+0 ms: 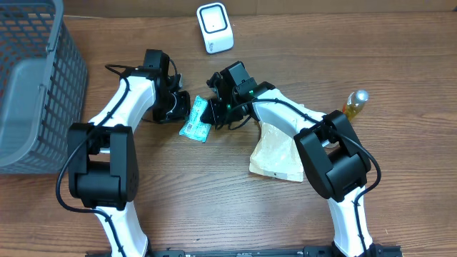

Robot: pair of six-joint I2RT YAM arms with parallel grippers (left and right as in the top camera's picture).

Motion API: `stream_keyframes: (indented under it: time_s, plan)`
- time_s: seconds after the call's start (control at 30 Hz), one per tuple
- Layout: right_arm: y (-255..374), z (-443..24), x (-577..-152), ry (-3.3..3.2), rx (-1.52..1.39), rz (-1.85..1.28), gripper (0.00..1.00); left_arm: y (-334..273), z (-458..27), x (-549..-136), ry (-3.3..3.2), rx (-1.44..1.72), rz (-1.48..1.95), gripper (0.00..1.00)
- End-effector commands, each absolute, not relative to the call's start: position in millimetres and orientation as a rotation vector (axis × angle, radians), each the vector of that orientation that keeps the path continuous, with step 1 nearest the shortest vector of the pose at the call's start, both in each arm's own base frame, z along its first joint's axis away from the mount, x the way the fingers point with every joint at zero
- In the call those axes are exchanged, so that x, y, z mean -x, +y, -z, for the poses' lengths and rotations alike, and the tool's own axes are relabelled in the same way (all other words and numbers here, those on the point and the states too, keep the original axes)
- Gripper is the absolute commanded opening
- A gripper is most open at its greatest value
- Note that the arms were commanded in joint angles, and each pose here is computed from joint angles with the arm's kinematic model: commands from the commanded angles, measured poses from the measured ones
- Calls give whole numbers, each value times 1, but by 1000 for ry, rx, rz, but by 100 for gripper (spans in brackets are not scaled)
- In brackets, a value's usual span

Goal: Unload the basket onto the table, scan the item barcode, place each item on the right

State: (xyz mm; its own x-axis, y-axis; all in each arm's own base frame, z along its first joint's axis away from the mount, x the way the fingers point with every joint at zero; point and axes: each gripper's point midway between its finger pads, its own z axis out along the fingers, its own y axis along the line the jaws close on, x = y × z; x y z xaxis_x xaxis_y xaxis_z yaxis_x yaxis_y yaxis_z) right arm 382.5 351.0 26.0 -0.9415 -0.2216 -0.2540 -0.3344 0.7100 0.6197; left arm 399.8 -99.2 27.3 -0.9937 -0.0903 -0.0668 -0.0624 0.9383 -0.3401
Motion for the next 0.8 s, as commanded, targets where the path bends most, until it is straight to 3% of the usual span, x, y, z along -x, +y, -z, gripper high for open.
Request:
stream_keyframes:
  time_s: [0.0,0.33,0.77]
  plan:
    - [352,-41,-375,2748,464,-1061,10,-106,-26,-405,2998,145,617,4]
    - [352,-38,-369,2775,466,-1052,10,-115,-26,-411,2966,128,699,4]
    - [335,-18,-365,2839,425,-924,11,-99,36,-407,3064,184,666,4]
